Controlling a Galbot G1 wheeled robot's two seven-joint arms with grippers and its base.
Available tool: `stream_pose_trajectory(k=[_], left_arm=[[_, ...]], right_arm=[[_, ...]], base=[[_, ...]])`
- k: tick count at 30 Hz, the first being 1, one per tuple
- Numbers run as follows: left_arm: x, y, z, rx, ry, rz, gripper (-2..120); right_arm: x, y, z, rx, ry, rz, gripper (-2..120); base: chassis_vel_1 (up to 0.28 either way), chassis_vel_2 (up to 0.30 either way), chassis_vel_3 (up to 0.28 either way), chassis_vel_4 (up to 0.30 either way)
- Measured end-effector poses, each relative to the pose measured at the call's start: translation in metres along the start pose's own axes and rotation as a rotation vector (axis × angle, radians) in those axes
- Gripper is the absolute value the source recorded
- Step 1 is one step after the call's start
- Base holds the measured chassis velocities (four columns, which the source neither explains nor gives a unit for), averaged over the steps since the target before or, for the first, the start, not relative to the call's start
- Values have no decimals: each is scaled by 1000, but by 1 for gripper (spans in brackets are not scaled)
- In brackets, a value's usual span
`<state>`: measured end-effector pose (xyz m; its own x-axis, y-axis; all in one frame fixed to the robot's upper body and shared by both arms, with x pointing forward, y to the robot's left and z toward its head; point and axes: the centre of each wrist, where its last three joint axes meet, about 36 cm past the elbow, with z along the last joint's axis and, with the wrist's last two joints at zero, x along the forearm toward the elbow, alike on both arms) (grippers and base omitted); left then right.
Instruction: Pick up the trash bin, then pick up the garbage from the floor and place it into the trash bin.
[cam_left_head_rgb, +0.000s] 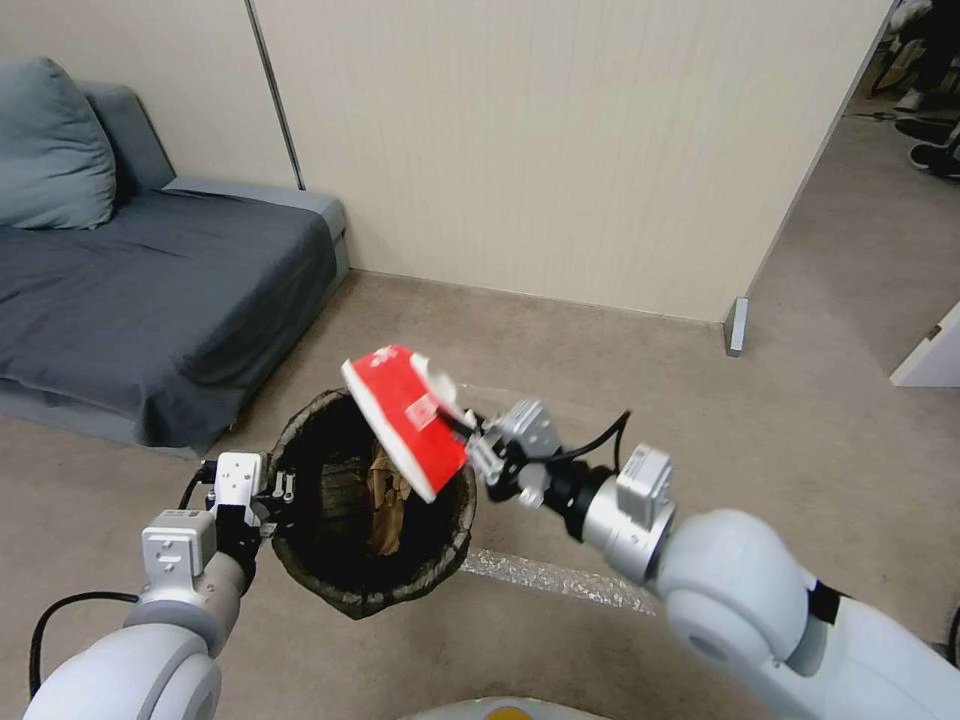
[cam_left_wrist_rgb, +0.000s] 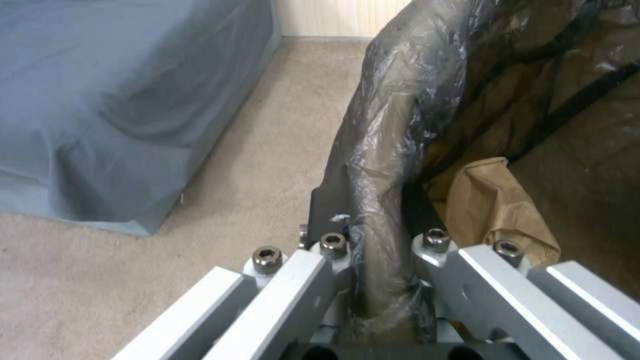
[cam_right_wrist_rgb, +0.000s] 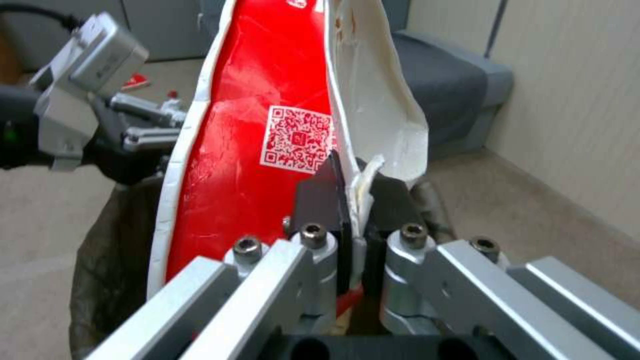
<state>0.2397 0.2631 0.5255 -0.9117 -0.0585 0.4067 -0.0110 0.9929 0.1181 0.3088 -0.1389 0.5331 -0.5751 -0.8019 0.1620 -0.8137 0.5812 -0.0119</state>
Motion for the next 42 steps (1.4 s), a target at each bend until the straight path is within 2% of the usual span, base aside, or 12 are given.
stream_pose_trajectory(k=[11,14,16,27,29,31,33,34,36,37,39,42], left_arm=[[0,-1,0,1,2,9,1],[0,0,0,1,3,10,1],[0,0,0,1,4,10,1],[0,-1,0,10,0,12,1],[0,-1,0,10,0,12,1],[0,-1,-1,10,-2,12,1],[0,-1,-1,10,-2,12,1],[0,-1,-1,11,-2,12,1],[0,-1,-1,11,-2,12,1],[0,-1,-1,12,-2,12,1],[0,0,-1,12,-2,11,1],[0,1,-1,11,-2,7,1]], right_arm=[[-23,15,18,-1,58,-44,1],[-26,19,23,-6,76,-41,7],[-31,23,27,-15,88,-30,18],[-35,23,25,-15,94,-3,59],[-34,22,24,-14,90,0,63],[-30,19,18,-14,73,11,72],[-28,19,17,-14,70,14,75],[-23,15,12,-14,57,27,82],[-20,13,9,-15,48,36,84],[-14,11,5,-16,34,50,92],[-3,8,0,-19,2,77,98],[12,7,-2,-25,-47,136,100]], base=[[0,0,0,0],[0,0,0,0],[0,0,0,0],[0,0,0,0],[0,0,0,0],[0,0,0,0],[0,0,0,0],[0,0,0,0],[0,0,0,0],[0,0,0,0],[0,0,0,0],[0,0,0,0]])
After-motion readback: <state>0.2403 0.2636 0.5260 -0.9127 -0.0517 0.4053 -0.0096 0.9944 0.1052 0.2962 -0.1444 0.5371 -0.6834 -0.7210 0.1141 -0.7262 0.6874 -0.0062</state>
